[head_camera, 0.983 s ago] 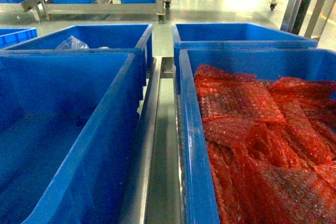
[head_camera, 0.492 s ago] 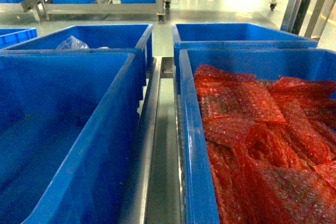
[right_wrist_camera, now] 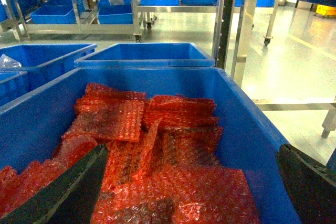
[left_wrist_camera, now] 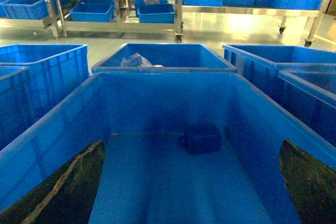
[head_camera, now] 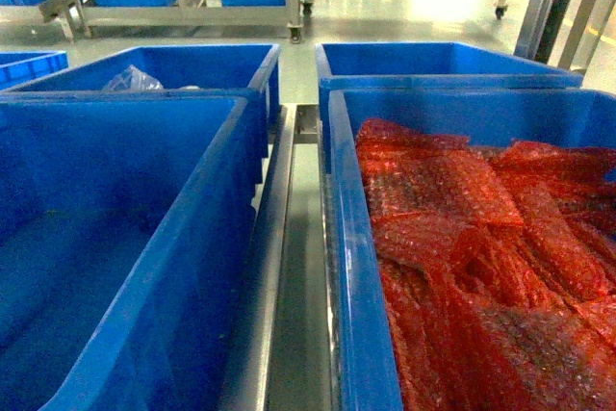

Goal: Pick blue part to blue bin on bottom shelf

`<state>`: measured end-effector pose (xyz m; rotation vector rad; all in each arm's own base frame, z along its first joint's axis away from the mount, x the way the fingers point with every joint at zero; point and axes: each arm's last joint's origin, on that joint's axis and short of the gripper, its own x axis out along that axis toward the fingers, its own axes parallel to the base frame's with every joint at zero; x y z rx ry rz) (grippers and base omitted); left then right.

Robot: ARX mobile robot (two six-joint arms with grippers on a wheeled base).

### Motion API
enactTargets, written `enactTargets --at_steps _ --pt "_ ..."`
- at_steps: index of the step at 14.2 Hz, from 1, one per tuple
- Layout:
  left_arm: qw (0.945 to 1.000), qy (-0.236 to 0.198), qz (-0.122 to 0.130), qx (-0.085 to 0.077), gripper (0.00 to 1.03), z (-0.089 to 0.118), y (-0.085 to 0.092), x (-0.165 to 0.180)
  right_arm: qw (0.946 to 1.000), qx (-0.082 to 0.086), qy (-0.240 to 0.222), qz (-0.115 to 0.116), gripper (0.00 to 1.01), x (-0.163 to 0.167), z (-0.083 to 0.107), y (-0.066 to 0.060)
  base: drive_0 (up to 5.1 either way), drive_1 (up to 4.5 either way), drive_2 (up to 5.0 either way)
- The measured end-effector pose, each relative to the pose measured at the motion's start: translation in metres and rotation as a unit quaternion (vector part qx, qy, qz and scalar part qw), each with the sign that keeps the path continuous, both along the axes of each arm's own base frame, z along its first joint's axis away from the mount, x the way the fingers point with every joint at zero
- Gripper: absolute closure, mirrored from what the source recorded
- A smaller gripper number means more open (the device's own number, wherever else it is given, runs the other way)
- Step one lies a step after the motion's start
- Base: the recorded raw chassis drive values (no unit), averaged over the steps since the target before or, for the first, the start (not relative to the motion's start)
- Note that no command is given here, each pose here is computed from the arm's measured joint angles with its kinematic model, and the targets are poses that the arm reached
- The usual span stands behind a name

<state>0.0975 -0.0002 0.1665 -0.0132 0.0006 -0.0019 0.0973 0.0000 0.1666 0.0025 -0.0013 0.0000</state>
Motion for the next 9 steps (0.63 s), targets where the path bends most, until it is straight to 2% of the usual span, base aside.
enactTargets --at_steps 9 --pt "1.0000 0.000 0.000 0.000 0.05 0.0000 0.0000 0.0000 1.0000 0.000 0.000 0.000 0.03 0.0000 0.0000 0.0000 0.0 0.00 0.0"
